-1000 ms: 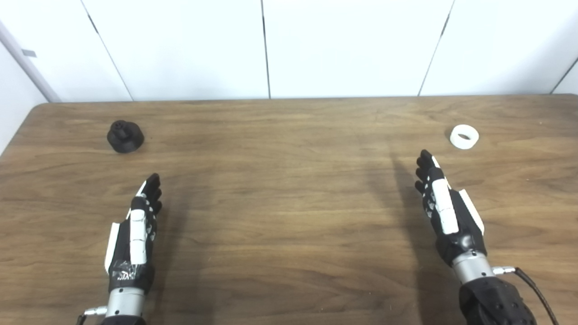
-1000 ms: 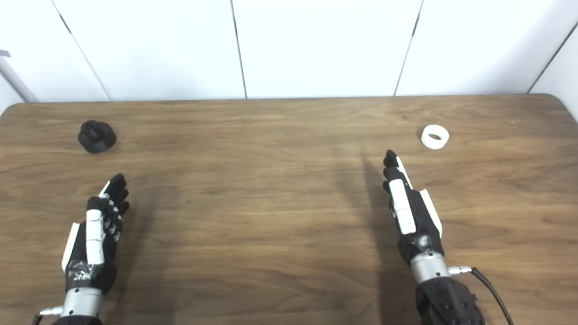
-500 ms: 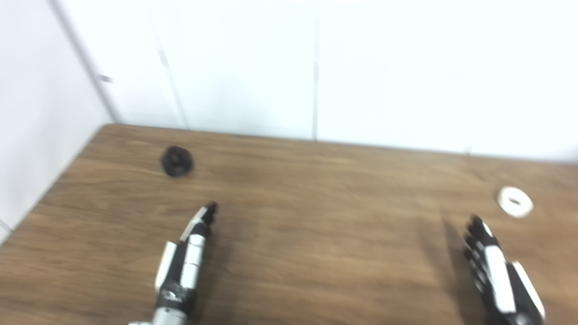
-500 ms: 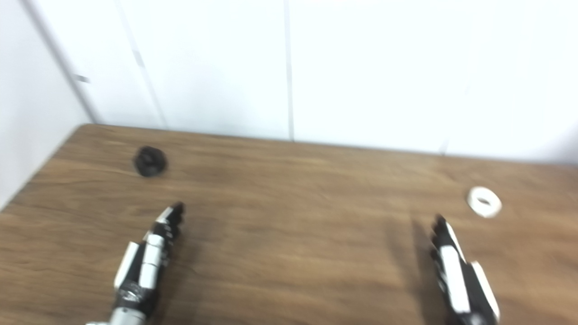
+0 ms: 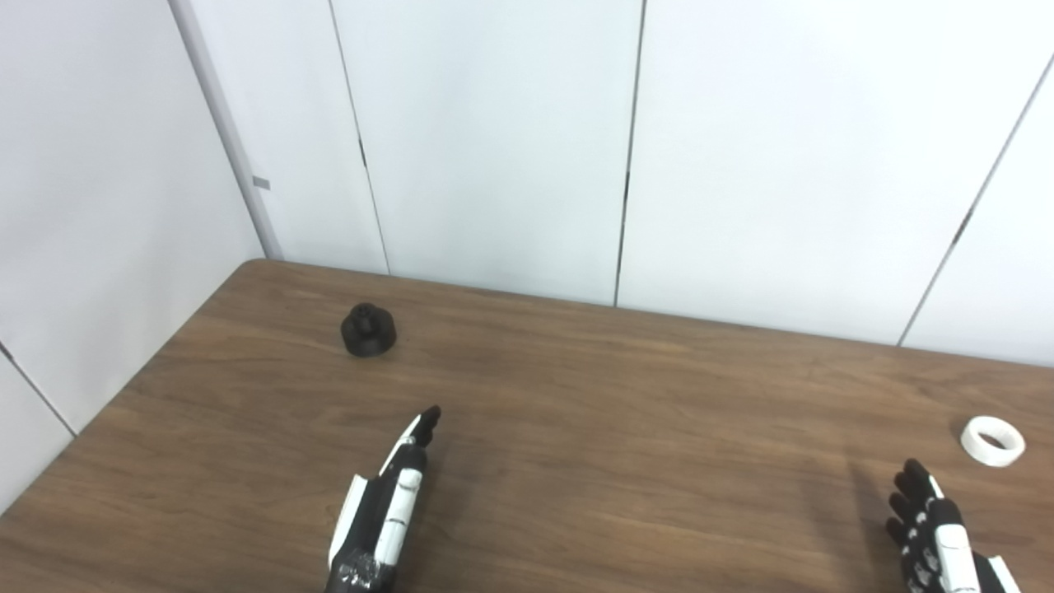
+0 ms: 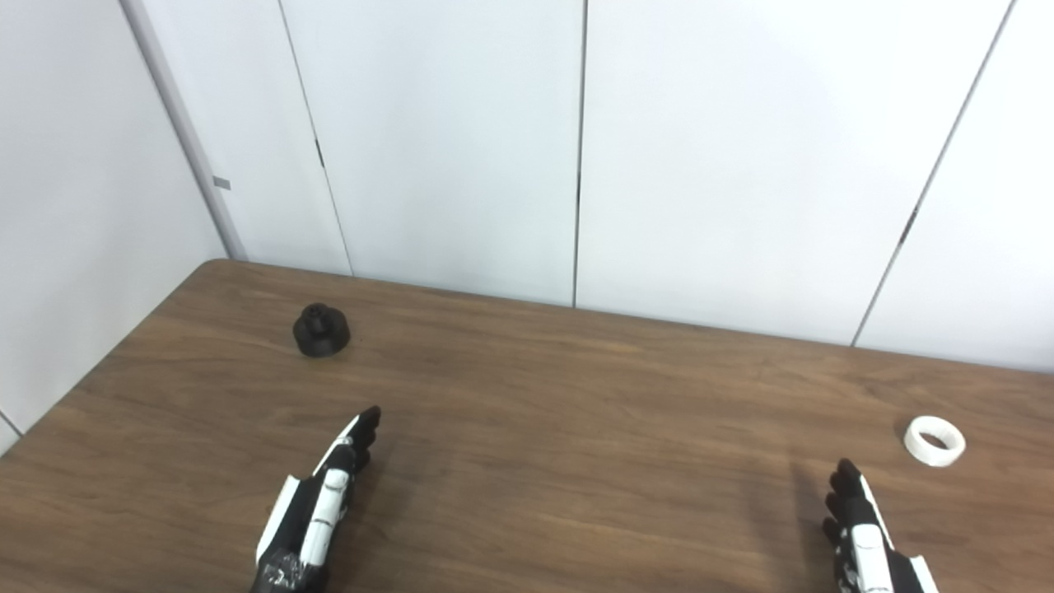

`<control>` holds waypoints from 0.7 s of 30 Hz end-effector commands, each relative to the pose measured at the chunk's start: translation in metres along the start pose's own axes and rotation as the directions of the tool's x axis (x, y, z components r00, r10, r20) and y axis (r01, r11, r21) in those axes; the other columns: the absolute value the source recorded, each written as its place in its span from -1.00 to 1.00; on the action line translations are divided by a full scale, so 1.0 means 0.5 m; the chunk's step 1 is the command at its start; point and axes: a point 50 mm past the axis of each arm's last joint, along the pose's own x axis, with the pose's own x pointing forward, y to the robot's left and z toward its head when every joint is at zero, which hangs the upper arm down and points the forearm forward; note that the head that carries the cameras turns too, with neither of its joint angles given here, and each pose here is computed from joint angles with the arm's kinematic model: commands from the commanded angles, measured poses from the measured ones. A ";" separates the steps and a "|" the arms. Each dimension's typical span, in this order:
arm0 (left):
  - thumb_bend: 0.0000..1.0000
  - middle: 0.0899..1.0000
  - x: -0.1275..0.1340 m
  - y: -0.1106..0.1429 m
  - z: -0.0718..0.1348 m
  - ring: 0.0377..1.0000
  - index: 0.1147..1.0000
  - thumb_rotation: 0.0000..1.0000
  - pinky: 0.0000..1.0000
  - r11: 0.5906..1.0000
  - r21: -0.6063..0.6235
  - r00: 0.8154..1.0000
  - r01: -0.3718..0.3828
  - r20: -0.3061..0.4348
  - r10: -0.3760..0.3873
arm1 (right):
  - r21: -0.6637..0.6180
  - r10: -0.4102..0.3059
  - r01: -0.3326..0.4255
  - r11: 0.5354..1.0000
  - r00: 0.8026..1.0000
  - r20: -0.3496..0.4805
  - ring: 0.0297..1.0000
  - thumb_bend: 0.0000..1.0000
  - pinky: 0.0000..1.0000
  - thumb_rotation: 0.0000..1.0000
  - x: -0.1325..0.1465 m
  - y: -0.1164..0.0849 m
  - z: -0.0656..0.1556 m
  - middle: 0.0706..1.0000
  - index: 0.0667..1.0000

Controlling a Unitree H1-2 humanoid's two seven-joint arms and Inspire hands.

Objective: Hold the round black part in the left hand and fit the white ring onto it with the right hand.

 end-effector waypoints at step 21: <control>0.95 0.90 0.112 0.116 0.164 0.94 0.87 -0.18 0.97 0.887 0.423 0.982 -0.188 0.088 0.166 | -0.040 0.005 -0.003 0.999 0.998 0.057 1.00 -0.17 1.00 1.00 0.001 0.006 0.037 1.00 1.00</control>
